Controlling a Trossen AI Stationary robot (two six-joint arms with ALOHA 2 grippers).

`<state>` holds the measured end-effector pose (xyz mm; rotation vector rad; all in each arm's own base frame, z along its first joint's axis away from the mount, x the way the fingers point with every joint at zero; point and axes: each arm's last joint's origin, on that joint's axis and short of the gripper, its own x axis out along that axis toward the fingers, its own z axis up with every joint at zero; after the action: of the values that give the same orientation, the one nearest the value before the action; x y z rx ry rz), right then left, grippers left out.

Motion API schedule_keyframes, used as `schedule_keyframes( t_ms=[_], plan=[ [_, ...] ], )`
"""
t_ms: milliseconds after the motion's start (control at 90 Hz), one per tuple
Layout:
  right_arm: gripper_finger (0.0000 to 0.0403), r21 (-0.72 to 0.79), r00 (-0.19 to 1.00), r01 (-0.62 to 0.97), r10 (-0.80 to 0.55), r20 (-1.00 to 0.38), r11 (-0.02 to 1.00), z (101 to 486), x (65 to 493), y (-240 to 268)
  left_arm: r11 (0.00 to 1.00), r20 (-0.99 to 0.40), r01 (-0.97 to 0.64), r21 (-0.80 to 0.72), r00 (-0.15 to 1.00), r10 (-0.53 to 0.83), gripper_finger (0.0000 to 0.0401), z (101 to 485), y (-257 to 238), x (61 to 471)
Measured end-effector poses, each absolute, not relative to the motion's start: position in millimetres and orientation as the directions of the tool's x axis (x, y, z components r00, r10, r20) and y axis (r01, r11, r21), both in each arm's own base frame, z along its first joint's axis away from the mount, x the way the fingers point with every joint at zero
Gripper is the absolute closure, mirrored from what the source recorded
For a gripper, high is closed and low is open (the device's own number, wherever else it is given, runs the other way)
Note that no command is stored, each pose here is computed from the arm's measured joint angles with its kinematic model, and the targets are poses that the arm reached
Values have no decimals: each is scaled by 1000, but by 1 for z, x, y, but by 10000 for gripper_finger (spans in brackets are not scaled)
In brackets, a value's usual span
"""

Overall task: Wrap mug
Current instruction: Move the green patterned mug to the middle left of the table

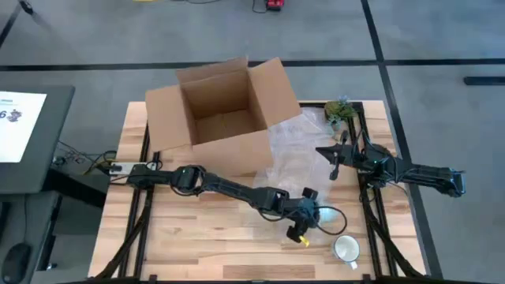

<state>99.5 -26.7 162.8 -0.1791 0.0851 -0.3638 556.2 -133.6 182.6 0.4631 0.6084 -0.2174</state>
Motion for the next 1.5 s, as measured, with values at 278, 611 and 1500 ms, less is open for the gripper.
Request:
schedule_keyframes(
  t_ms=[278, 611, 1500],
  plan=[
    [403, -189, 931, 346, -361, -51, 919, 163, 99, -27, 898, -586, 303, 319, 808, -64, 380, 183, -134, 557],
    [403, -189, 931, 346, -361, -50, 919, 163, 99, -27, 828, -529, 284, 483, 848, 18, 398, 216, -159, 543],
    [403, -189, 931, 347, -361, -49, 919, 163, 99, -27, 975, -985, 179, 130, 140, 106, 401, 295, -259, 312]
  ],
)
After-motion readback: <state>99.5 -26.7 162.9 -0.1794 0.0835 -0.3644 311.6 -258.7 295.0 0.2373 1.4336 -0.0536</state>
